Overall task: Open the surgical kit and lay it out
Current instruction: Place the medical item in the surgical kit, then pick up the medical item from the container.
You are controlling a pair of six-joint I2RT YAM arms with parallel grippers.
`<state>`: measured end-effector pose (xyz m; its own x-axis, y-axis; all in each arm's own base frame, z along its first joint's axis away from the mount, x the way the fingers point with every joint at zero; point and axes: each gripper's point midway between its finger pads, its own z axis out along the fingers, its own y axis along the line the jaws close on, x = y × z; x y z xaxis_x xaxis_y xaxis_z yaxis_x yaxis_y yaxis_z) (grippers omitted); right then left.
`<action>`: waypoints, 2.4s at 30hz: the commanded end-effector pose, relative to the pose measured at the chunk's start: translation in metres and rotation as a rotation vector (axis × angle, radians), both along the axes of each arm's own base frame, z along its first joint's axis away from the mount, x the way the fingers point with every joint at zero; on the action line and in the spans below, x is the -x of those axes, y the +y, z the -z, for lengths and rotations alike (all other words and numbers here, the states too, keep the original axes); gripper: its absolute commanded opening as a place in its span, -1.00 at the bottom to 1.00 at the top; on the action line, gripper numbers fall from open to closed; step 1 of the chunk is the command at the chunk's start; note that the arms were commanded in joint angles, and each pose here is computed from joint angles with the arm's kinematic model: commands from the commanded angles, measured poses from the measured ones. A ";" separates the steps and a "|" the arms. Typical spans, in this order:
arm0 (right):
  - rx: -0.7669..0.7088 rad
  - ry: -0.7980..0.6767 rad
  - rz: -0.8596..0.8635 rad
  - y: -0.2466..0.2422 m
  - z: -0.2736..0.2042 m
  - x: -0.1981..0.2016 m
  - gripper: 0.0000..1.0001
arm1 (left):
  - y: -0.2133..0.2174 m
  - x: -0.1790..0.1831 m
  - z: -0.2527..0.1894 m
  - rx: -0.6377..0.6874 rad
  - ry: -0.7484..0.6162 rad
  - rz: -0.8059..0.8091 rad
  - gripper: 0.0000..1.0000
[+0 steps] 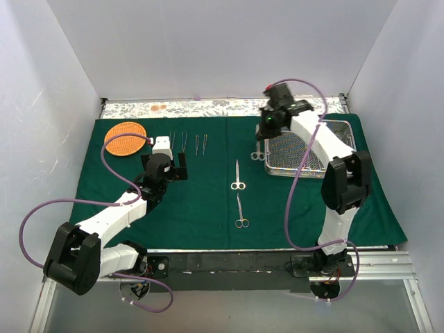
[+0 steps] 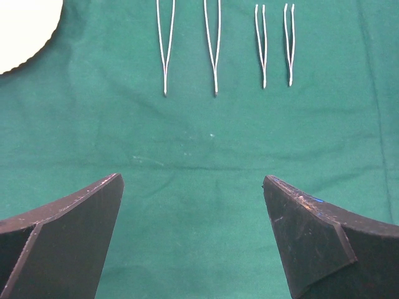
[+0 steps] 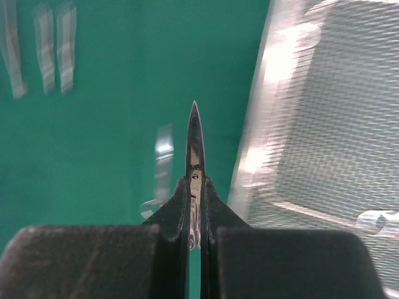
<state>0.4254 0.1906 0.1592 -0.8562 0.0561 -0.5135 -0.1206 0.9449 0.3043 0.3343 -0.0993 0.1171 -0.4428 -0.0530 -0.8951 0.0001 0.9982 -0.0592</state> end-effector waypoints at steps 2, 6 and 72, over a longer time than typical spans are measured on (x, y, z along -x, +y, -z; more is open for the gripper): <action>-0.046 0.026 -0.025 0.073 -0.004 0.043 -0.97 | 0.007 0.000 -0.006 -0.030 -0.034 -0.038 0.91; -0.058 0.092 -0.048 0.116 0.028 0.064 -0.97 | 0.007 0.001 -0.006 -0.037 -0.040 -0.045 0.91; 0.276 -0.094 0.084 -0.074 0.013 -0.027 0.15 | -0.017 0.011 -0.009 -0.052 -0.064 0.031 0.91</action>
<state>0.4441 0.2043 0.1470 -0.8070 0.0012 -0.5906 -0.1180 0.9795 0.1631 0.3238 -0.1150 0.1177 -0.4105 0.0116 -0.9118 0.0231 0.9997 0.0023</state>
